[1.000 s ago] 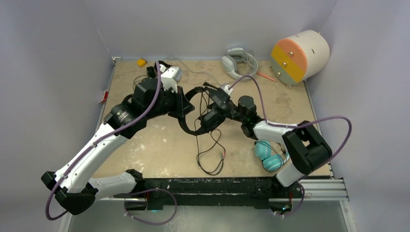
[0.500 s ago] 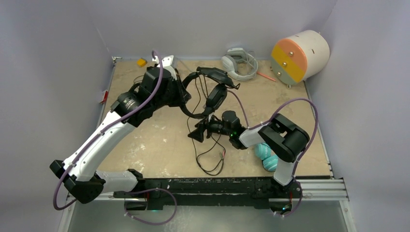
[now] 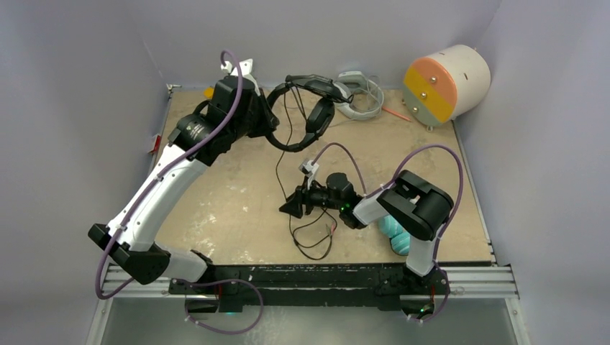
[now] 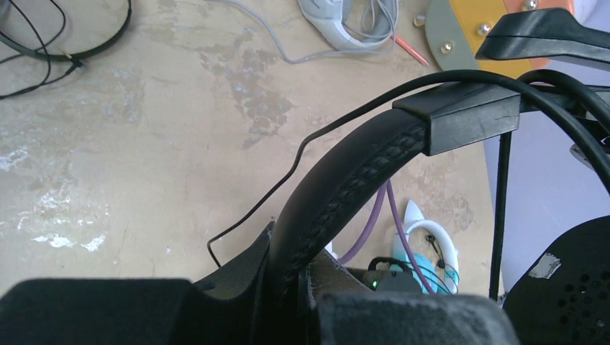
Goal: Wrap the headphones
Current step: Wrap the headphones cable around the headphones.
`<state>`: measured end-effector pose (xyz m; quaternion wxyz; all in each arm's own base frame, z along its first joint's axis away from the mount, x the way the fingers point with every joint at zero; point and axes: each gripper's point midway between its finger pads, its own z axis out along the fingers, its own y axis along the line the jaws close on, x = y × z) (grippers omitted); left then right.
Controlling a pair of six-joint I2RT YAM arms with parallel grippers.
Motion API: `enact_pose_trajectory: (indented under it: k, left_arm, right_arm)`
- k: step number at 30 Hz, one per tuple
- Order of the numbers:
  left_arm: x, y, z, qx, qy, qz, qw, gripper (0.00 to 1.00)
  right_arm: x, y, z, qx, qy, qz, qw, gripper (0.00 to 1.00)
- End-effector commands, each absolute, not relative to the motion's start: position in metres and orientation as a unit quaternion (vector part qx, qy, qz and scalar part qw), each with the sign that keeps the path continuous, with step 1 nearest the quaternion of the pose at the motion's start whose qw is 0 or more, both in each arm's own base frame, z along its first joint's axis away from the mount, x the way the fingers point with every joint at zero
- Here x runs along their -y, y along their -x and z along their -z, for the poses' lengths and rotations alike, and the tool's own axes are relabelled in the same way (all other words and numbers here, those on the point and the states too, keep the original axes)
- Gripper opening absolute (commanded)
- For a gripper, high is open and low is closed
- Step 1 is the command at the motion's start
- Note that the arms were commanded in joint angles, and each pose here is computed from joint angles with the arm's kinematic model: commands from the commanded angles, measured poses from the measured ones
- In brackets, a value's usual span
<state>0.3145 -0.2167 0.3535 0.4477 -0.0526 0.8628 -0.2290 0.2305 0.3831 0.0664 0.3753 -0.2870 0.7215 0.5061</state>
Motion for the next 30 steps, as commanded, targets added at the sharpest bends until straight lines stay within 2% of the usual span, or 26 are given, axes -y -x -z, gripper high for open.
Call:
enact_pose_trajectory:
  k: [1,8,9,12,14,15,20,25,30]
  left_arm:
    - [0.211,-0.321,-0.383,-0.844,0.053,0.239,0.478,0.00]
    - [0.217,-0.319,-0.377,-0.854,0.025,0.241,0.461,0.00]
    - [0.218,-0.318,-0.375,-0.856,0.022,0.240,0.457,0.00]
    - [0.217,-0.318,-0.372,-0.860,0.019,0.234,0.452,0.00]
    - [0.213,-0.319,-0.373,-0.860,0.020,0.223,0.458,0.00]
    - [0.210,-0.320,-0.374,-0.860,0.022,0.218,0.461,0.00]
    - [0.190,-0.336,-0.370,-0.867,0.042,0.168,0.466,0.00]
    - [0.158,-0.369,-0.367,-0.862,0.076,0.122,0.486,0.00]
    - [0.122,-0.403,-0.350,-0.850,0.132,0.039,0.508,0.00]
  right_arm:
    - [-0.389,-0.225,-0.074,-0.711,0.292,-0.513,0.381,0.55]
    - [-0.403,-0.230,-0.076,-0.721,0.293,-0.504,0.375,0.52]
    - [-0.405,-0.233,-0.078,-0.723,0.292,-0.501,0.375,0.49]
    - [-0.408,-0.241,-0.077,-0.737,0.284,-0.487,0.372,0.17]
    - [-0.404,-0.237,-0.074,-0.746,0.274,-0.488,0.359,0.03]
    - [-0.401,-0.236,-0.077,-0.748,0.268,-0.487,0.364,0.00]
    - [-0.374,-0.232,-0.076,-0.768,0.260,-0.446,0.380,0.00]
    - [-0.343,-0.195,-0.072,-0.779,0.255,-0.453,0.352,0.00]
    - [-0.335,-0.155,-0.085,-0.784,0.310,-0.432,0.320,0.00]
